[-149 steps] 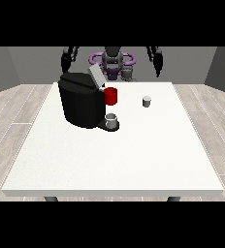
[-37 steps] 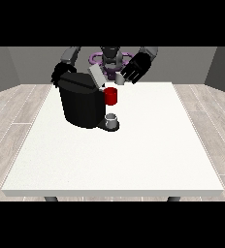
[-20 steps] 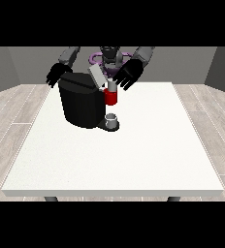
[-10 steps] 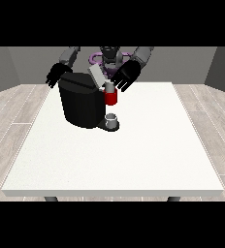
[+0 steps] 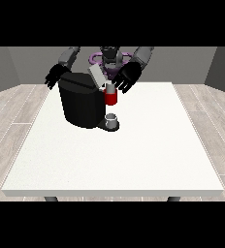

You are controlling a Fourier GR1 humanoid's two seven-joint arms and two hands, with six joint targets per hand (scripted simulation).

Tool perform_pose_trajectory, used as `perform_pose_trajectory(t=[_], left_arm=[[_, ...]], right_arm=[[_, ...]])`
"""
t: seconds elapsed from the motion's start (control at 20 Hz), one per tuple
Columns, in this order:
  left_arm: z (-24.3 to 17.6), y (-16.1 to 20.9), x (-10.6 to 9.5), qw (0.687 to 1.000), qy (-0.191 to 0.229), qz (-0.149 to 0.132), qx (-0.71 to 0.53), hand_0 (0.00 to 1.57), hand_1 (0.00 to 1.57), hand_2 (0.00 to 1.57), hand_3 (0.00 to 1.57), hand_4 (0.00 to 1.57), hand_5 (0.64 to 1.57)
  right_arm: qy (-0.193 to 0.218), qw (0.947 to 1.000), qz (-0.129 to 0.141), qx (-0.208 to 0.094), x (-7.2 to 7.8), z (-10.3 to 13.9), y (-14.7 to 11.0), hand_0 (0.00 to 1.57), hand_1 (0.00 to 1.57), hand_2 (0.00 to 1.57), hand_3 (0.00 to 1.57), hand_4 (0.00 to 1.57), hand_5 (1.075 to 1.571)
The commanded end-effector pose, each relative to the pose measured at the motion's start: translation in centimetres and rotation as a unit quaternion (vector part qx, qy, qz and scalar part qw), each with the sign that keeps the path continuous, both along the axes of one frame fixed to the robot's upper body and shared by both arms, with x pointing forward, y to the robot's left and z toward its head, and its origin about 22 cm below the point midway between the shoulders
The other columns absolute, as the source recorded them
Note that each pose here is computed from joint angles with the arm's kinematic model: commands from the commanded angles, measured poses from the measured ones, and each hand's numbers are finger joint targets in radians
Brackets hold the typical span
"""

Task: Insert the coffee pod into the coffee machine and close the lid

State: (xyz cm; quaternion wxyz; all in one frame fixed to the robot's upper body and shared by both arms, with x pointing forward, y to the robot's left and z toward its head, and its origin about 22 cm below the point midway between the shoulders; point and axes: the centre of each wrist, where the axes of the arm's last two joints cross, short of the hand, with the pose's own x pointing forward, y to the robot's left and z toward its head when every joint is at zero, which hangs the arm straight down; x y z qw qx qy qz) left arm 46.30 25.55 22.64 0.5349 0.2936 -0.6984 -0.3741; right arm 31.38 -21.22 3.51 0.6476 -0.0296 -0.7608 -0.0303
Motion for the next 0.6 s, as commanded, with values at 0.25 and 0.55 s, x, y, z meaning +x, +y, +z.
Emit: perform_pose_trajectory(t=[0.25,0.55], left_arm=[[0.4,-0.3,0.1,1.000,-0.004,-0.007,-0.004,1.21,1.21,1.24,1.12,0.46,1.571],[-1.1,-0.8,0.0,1.000,0.010,-0.012,0.026,1.12,1.12,1.16,0.99,0.44,1.571]], right_arm=[[-0.015,0.9999,0.000,0.000,-0.1,-0.8,-1.5,0.00,0.00,0.00,0.00,0.42,1.571],[0.017,0.9997,-0.012,0.011,0.4,0.0,-1.2,0.00,0.00,0.00,0.00,0.42,1.571]])
